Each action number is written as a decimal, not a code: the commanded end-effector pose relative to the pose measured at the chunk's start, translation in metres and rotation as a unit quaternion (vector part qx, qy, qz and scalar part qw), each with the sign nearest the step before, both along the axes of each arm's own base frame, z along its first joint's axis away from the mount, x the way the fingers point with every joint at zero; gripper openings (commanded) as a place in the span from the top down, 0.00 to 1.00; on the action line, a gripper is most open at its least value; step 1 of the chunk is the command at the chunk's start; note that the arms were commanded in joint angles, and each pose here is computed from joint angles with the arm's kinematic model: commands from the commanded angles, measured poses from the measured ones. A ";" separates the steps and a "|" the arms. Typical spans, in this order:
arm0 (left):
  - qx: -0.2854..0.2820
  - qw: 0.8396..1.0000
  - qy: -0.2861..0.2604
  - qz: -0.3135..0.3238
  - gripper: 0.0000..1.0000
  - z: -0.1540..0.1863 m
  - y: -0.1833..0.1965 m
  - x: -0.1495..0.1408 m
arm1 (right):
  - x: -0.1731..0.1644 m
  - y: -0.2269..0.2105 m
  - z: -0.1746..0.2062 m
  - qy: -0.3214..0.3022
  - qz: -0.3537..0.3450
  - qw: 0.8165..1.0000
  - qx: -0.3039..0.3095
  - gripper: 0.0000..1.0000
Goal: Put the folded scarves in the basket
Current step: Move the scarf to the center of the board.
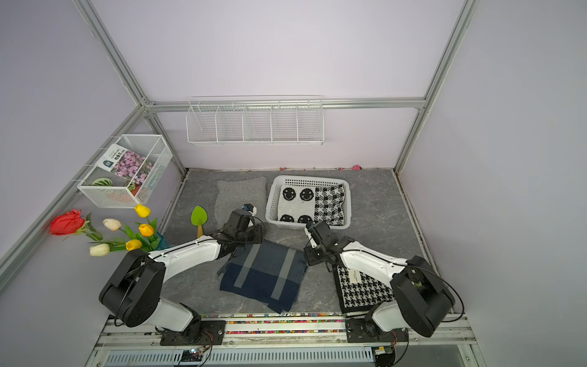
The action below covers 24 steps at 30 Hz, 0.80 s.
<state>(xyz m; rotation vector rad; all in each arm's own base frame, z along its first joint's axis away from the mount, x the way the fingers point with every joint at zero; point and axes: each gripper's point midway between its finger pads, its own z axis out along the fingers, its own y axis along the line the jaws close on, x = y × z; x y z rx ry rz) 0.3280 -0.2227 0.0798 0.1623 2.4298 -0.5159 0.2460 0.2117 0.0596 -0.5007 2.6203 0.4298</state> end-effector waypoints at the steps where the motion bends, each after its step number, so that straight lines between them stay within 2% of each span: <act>1: 0.008 1.000 -0.005 0.001 0.55 0.001 0.008 -0.009 | -0.008 0.002 0.006 -0.016 -0.007 0.999 0.028 0.48; 6: 0.006 1.000 -0.011 0.001 0.55 0.003 0.010 -0.011 | -0.040 0.047 0.011 -0.015 0.083 0.995 0.060 0.49; 9: 0.006 1.000 -0.008 0.002 0.55 0.001 0.010 -0.011 | -0.057 0.079 0.006 -0.010 0.147 0.988 0.051 0.50; 11: 0.012 1.000 -0.009 0.003 0.55 0.001 0.011 -0.011 | -0.066 0.092 -0.009 0.004 0.174 0.984 0.024 0.50; 16: 0.019 1.000 -0.016 0.008 0.55 0.005 0.014 -0.010 | -0.062 0.077 -0.049 0.044 0.154 0.985 -0.072 0.50; 19: 0.021 1.000 -0.014 0.006 0.55 0.003 0.015 -0.012 | -0.048 0.039 -0.068 0.049 0.084 0.983 -0.157 0.51; 21: 0.021 1.000 -0.014 0.004 0.55 0.003 0.015 -0.013 | -0.042 0.017 -0.078 0.066 0.046 0.983 -0.167 0.51; 24: 0.023 1.000 -0.014 0.005 0.55 0.001 0.018 -0.017 | -0.040 0.005 -0.081 0.088 0.020 0.986 -0.141 0.53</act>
